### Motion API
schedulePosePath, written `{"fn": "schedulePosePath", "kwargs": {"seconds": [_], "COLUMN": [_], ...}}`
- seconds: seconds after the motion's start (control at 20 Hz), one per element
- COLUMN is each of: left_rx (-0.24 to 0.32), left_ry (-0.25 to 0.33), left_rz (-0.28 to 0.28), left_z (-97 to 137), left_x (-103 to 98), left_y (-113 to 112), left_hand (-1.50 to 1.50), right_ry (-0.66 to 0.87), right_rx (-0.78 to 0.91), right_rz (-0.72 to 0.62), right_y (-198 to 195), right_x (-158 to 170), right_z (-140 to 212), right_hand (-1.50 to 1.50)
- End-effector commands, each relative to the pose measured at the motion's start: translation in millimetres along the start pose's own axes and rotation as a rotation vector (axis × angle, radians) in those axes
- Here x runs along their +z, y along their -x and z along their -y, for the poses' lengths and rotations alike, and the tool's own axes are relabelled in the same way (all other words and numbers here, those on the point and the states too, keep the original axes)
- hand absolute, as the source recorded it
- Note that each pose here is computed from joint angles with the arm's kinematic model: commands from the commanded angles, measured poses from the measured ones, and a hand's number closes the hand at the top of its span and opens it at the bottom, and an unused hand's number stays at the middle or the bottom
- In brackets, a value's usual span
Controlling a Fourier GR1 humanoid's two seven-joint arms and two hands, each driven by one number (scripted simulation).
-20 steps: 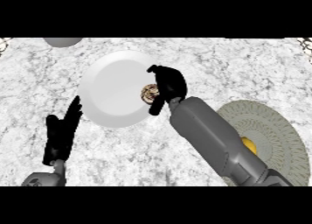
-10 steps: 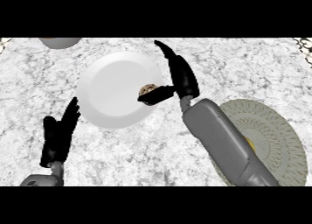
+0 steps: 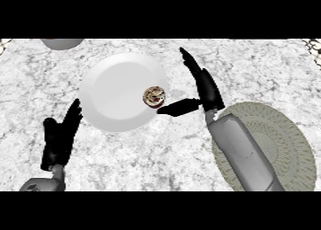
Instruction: Pick the cupcake from the placemat and place it in the plate
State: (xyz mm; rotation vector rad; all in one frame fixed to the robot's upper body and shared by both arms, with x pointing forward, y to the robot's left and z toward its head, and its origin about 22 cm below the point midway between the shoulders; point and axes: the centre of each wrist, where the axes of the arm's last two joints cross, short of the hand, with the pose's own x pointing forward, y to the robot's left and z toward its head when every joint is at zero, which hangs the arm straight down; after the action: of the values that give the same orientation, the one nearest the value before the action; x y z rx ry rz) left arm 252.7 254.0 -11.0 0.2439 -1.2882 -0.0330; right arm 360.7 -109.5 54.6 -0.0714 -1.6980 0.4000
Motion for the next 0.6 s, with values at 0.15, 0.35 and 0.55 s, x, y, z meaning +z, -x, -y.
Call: {"fn": "schedulePosePath", "kwargs": {"seconds": [0.15, 0.35, 0.55], "left_rx": [-0.004, 0.002, -0.001], "left_ry": [-0.004, 0.021, -0.002], "left_rz": [-0.007, 0.004, -0.001], "left_z": [-6, 10, 0], "left_x": [-13, 23, -6], "left_y": [2, 2, 6], "left_hand": [0.00, 0.00, 0.00], "right_ry": [-0.017, -0.003, 0.034], "right_rx": [-0.010, 0.013, 0.050], "right_rz": [0.052, 0.027, 0.001], "right_y": [13, 9, 22], "right_x": [0, 6, 5], "right_z": [-22, -22, -13], "right_hand": [-1.50, -1.50, -1.50]}}
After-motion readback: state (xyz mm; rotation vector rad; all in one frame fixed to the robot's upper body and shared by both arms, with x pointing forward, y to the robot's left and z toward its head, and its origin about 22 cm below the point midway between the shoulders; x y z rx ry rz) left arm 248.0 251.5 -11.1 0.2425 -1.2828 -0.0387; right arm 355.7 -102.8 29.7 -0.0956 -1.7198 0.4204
